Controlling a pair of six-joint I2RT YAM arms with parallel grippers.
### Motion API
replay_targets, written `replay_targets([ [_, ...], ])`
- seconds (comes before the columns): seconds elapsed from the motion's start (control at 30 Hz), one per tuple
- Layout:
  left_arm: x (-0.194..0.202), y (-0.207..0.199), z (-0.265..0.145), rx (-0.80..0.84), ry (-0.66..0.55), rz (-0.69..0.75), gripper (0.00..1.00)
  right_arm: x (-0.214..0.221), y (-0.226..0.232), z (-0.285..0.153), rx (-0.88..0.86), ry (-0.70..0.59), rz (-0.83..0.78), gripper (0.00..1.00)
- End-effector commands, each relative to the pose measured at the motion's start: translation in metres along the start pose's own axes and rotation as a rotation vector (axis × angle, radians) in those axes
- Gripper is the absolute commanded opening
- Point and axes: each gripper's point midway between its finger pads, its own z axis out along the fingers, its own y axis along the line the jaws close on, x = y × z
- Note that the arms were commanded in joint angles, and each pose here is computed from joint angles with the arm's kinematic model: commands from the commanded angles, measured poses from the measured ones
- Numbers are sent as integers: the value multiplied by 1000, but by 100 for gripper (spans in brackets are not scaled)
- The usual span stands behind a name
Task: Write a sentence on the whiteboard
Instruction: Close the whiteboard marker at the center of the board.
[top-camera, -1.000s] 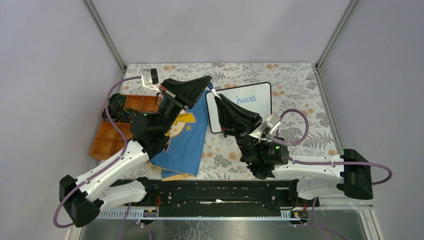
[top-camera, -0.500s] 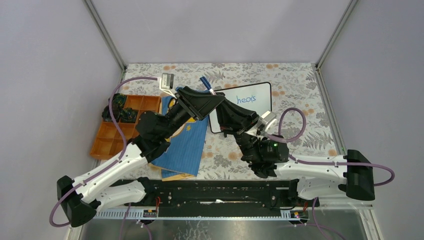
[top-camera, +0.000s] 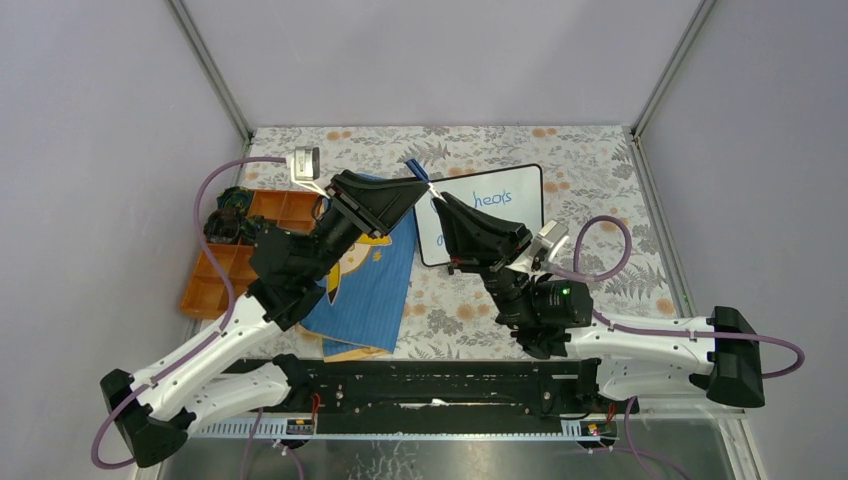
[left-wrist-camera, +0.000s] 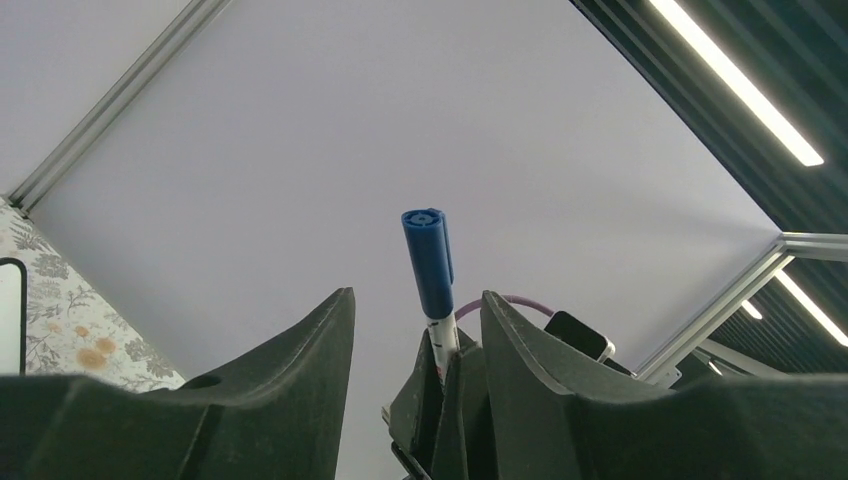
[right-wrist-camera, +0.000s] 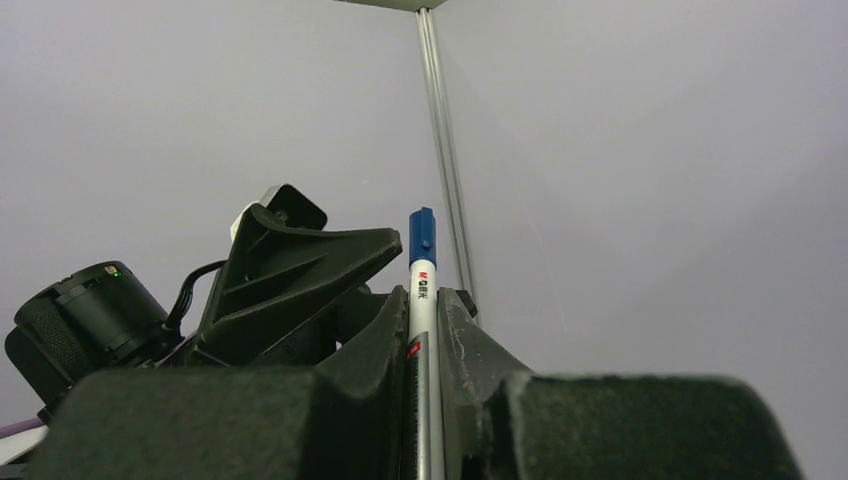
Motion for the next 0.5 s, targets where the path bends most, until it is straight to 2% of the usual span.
replay_targets([
  [0.0, -4, -10, 2, 46, -5, 21, 55, -11, 2, 1, -13, -25, 35, 0],
  [0.17, -4, -11, 4, 50, -3, 22, 51, -8, 4, 2, -22, -15, 37, 0],
  [0.47, -4, -8, 5, 47, 0, 20, 30, -3, 9, 1, -47, 6, 32, 0],
])
